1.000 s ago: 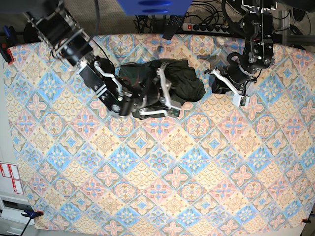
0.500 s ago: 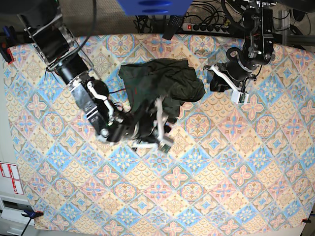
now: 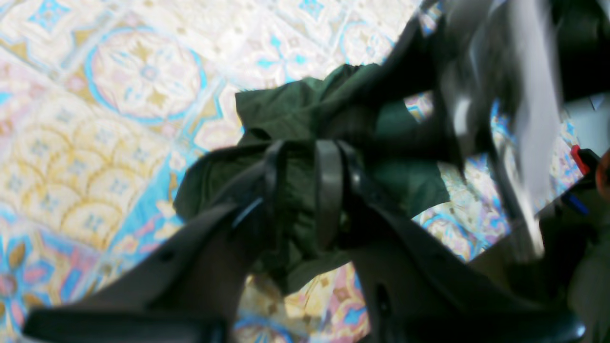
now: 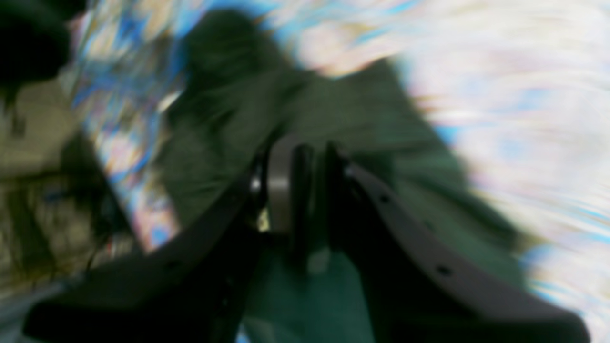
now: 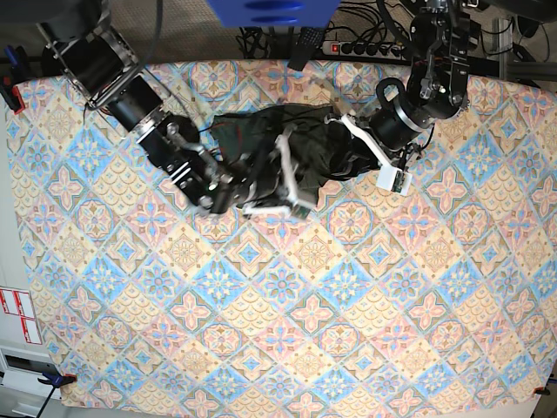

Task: Fold the T-shirt properly
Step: 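Grasp the bundle with the left gripper beside the right gripper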

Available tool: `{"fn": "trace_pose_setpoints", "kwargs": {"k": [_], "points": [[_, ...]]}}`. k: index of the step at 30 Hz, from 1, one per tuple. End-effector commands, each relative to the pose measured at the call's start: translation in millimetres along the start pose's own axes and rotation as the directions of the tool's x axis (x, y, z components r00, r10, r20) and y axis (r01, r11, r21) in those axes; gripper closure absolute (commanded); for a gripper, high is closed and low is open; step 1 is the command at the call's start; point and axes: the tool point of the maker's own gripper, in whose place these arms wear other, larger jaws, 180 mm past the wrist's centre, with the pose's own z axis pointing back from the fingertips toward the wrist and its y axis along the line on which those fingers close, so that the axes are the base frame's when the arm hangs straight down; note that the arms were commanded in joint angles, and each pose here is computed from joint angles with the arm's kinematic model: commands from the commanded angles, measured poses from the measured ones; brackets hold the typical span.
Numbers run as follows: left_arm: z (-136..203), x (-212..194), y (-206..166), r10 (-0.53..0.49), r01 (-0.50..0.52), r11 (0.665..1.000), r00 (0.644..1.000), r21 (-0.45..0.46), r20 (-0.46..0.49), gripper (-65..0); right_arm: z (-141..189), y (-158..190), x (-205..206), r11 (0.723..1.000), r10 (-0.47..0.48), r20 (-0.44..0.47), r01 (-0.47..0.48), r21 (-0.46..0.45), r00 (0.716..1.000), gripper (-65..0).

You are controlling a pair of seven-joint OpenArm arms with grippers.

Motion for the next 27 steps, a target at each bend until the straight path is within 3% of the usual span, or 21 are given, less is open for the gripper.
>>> {"fn": "trace_pose_setpoints", "kwargs": {"k": [1, 4, 7, 11, 15, 18, 27], "points": [[1, 13, -2, -0.015, 0.015, 1.000, 0.999, -0.011, 0.043, -8.5, 3, 4, 17, 0.999, 0.040, 0.037, -0.041, 0.010, 0.998, -10.5], [1, 13, -2, -0.015, 0.015, 1.000, 0.999, -0.011, 0.043, -8.5, -9, 26, 7, 0.994, 0.095, -0.008, -0.095, 0.058, 0.995, -10.5], [1, 13, -3, -0.015, 0.015, 1.000, 0.999, -0.012, 0.042, -8.5, -6, 21, 11, 0.995, 0.089, 0.006, -0.089, 0.047, 0.996, -10.5], [1, 11, -2, -0.013, 0.013, 1.000, 0.999, -0.012, 0.038, -8.5, 16, -17, 28, 0.999, -0.001, 0.094, 0.005, -0.036, 0.996, -10.4], [-2, 9, -4, -0.016, 0.017, 1.000, 0.999, -0.018, 0.030, -8.5, 53, -67, 41, 0.981, -0.107, 0.216, 0.138, -0.134, 0.971, -10.4], [-17, 1, -14, -0.026, 0.025, 0.998, 1.000, -0.056, -0.006, -8.5, 65, -83, 41, 0.969, -0.143, 0.251, 0.186, -0.160, 0.958, -10.5], [-65, -57, 1, 0.022, -0.036, 0.997, 0.977, -0.064, -0.213, -8.5, 50, -68, 38, 0.981, -0.111, 0.202, 0.140, -0.132, 0.973, -10.5]]}}
